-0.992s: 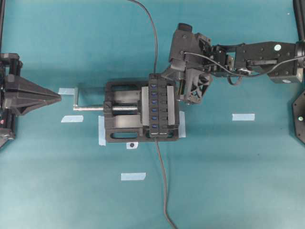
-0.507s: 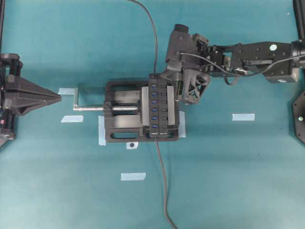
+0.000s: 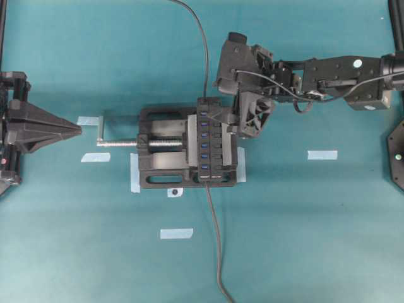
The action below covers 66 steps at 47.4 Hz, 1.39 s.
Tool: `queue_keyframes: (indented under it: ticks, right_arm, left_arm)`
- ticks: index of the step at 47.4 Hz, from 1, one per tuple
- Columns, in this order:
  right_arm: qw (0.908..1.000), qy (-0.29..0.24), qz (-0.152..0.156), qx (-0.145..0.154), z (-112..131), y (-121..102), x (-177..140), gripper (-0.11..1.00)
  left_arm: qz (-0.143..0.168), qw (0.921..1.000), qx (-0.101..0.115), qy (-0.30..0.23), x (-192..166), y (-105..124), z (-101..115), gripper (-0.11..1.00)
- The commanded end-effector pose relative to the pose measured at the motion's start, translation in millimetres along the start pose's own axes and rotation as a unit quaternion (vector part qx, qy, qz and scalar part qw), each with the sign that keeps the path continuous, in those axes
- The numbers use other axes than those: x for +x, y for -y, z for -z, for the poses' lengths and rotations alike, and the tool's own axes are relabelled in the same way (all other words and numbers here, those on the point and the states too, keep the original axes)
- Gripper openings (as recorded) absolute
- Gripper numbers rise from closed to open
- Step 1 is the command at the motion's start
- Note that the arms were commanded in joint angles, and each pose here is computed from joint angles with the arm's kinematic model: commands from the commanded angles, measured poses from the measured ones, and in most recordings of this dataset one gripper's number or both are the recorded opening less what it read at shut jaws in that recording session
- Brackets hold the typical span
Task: Insert the USB into the center port of the fixed hub
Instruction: 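Close the right gripper on the black USB plug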
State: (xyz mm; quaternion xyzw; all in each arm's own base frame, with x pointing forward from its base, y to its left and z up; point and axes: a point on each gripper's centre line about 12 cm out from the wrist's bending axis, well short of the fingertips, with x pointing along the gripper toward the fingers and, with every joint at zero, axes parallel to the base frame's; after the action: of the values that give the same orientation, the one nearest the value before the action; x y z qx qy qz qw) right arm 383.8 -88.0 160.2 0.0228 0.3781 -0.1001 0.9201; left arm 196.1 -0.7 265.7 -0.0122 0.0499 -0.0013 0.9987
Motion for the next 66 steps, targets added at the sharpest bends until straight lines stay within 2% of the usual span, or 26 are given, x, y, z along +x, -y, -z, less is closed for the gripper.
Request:
queue_keyframes:
  ticks: [1, 46, 59, 66]
  right_arm:
    - [0.9997, 0.024, -0.001, -0.004, -13.3, -1.4, -4.7, 0.84]
    - [0.9994, 0.035, -0.002, -0.005, -18.9, -1.8, 10.5, 0.83]
    - [0.9994, 0.034, -0.002, -0.005, -18.5, -1.8, 11.0, 0.75]
    - [0.9994, 0.034, -0.003, -0.004, -18.9, -2.4, 11.0, 0.67]
  left_arm:
    - [0.0, 1.0, 0.001, 0.005, 1.7, 0.1, -4.4, 0.01]
    - [0.0, 1.0, 0.001, 0.007, 1.8, -0.1, -5.7, 0.01]
    - [0.0, 1.0, 0.001, 0.008, 1.8, -0.1, -6.3, 0.01]
    - [0.0, 1.0, 0.001, 0.008, 1.8, 0.2, -6.3, 0.01]
